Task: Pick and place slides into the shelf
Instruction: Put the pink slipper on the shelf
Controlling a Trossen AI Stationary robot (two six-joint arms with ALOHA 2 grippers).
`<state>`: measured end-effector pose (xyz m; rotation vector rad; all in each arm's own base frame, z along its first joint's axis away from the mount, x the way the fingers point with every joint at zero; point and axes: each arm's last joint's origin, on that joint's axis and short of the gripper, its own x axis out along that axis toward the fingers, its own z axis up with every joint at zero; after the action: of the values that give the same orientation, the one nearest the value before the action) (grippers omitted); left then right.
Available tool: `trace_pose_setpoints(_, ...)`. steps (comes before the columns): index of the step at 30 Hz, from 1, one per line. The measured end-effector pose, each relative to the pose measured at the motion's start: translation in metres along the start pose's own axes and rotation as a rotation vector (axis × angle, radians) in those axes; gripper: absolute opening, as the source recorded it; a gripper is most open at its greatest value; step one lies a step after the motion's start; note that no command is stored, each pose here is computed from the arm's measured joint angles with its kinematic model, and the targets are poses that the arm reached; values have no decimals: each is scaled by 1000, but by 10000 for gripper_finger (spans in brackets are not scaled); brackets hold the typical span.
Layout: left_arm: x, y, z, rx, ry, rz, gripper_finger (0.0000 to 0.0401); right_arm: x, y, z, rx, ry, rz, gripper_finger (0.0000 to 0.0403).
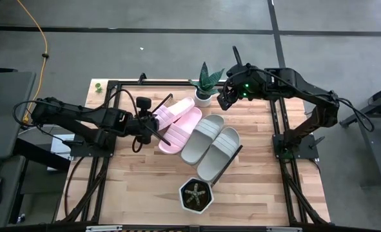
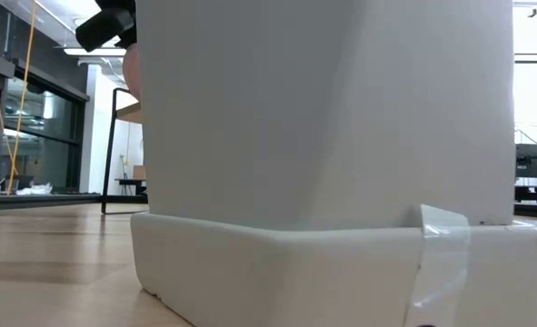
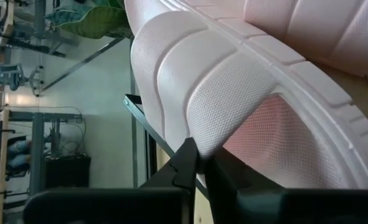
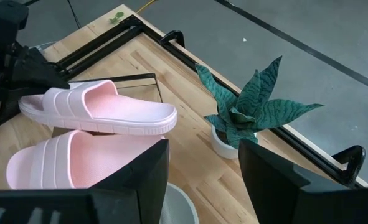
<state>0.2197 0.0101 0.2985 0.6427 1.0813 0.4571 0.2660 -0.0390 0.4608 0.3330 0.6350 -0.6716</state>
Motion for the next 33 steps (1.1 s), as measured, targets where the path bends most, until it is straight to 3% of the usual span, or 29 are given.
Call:
trace_pose_setpoints(14,-6,9,6,88,-19,66,4,0,0,0,-1,-8,-16,183)
trace_pose_setpoints(23,-24,28,15,70,-64,104,3,0,0,0,-26,-8,-16,183)
trace_pose_setpoints(33,-26,29,4,152,66,170,1,0,0,0,-49,-8,-16,183)
